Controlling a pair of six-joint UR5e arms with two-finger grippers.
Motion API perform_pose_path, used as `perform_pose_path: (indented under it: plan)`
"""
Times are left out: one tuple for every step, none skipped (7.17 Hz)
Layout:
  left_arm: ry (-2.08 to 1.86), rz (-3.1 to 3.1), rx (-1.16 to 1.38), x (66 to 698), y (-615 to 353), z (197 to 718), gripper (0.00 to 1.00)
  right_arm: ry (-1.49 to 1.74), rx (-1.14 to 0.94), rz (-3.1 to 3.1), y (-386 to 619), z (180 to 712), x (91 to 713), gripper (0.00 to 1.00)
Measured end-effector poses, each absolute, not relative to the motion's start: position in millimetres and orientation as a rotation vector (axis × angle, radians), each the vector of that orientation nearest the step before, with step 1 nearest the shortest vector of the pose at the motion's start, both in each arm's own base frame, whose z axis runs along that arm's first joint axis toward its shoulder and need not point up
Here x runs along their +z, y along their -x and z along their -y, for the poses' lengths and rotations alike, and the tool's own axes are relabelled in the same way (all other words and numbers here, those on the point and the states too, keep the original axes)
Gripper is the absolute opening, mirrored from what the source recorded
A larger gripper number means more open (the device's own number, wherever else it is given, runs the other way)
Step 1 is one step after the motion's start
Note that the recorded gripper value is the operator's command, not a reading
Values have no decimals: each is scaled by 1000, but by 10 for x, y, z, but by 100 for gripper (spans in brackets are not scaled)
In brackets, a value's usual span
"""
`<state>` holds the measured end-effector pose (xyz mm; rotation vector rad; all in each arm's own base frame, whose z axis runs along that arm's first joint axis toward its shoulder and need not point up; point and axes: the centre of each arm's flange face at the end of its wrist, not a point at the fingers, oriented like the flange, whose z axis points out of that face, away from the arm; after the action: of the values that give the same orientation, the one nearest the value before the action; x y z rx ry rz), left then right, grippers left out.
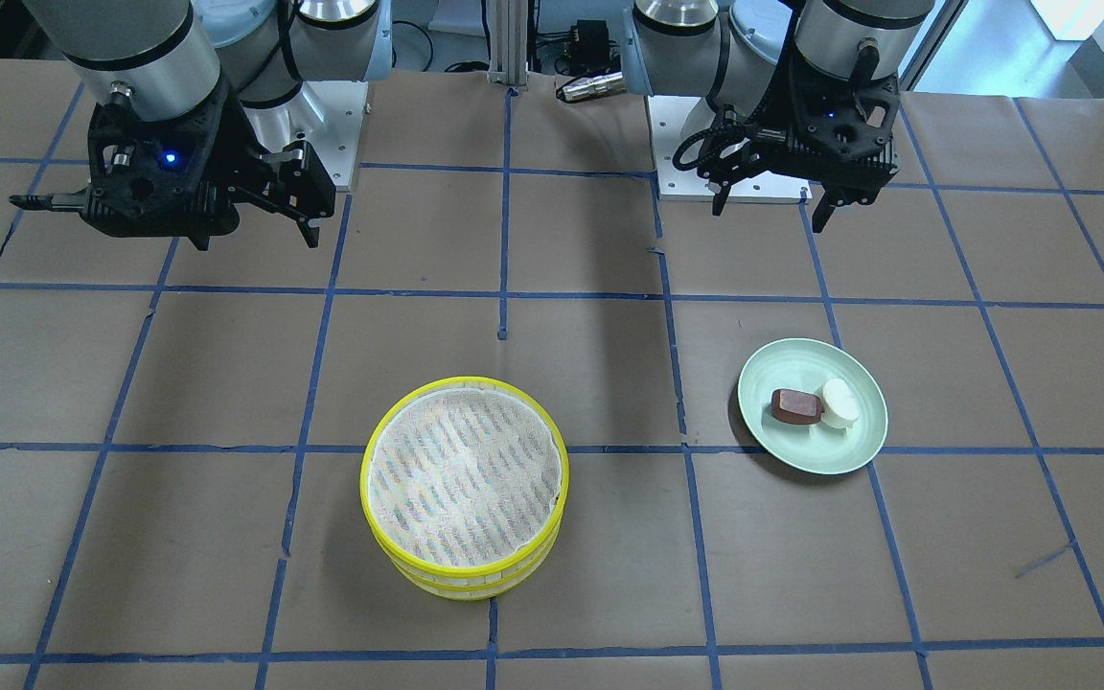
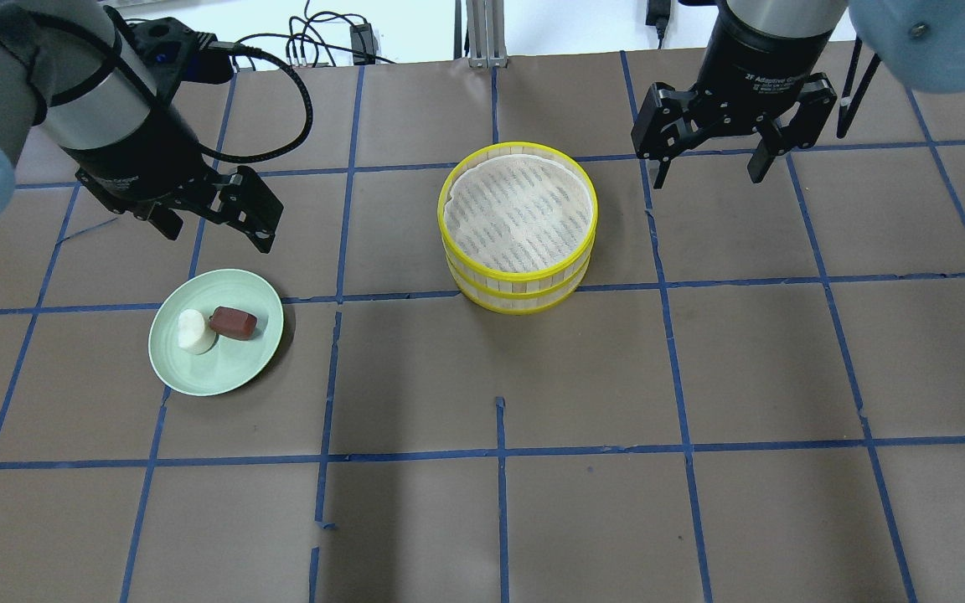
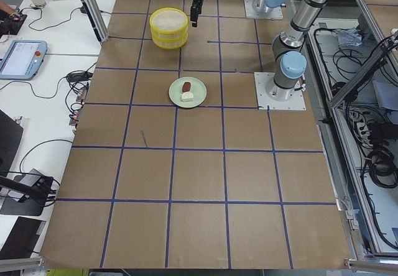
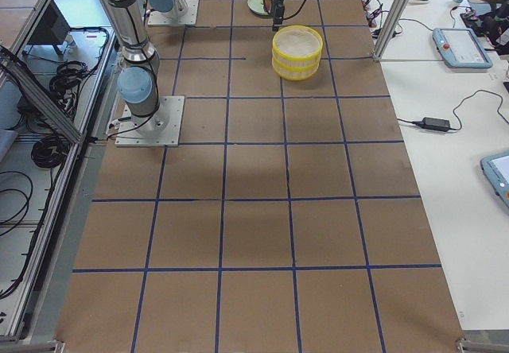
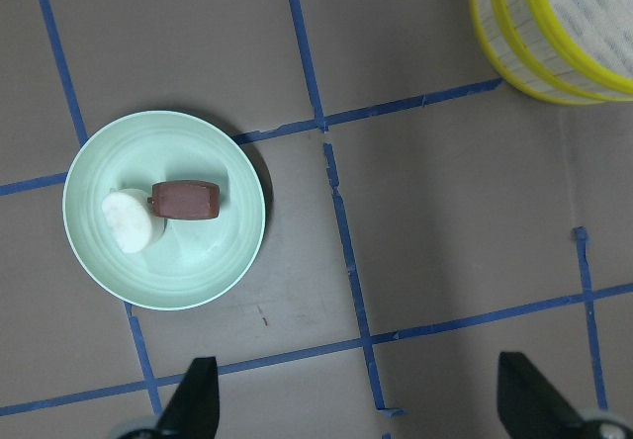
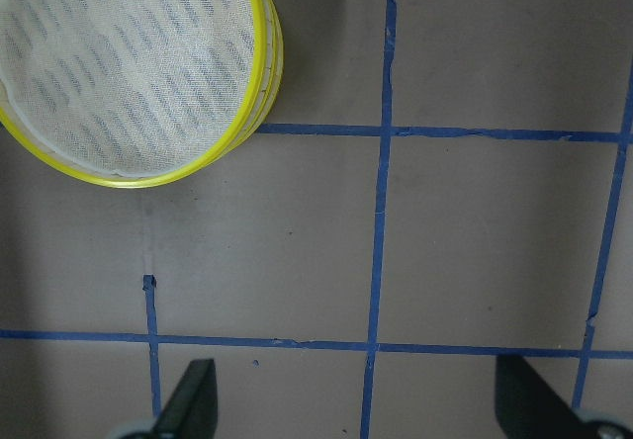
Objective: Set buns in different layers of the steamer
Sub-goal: 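Lower the left gripper onto the white bun while the right grasps the steamer rim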
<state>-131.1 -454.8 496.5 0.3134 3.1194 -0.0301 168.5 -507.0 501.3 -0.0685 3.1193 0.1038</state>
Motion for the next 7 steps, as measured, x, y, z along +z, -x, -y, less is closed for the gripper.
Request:
perform_pose_path:
  plan:
    - [-315, -3119, -29, 4963, 1312, 4546, 100, 70, 109, -3121, -1698, 5067, 4998, 100]
    - [-316, -3118, -28, 4963, 1312, 4543, 100, 64, 123, -3119, -1708, 5070, 4944, 100]
    - [-317, -3116, -16, 4932, 1306, 4553, 100, 63, 115, -3110, -1730, 5142, 4816, 100]
    - [-310, -3117, 19, 4788, 1279, 4581, 100, 78, 48, -3105, -1784, 5378, 4577, 100]
    - [-313, -3115, 50, 4507, 1227, 4608, 100, 104, -20, -3109, -1903, 5650, 4273, 91]
    - [-339, -3087, 55, 4169, 1133, 4641, 100, 118, -38, -3111, -2044, 5848, 3961, 91]
    - [-363, -3041, 70, 3770, 911, 4726, 100, 114, -32, -3111, -2126, 6007, 3643, 92]
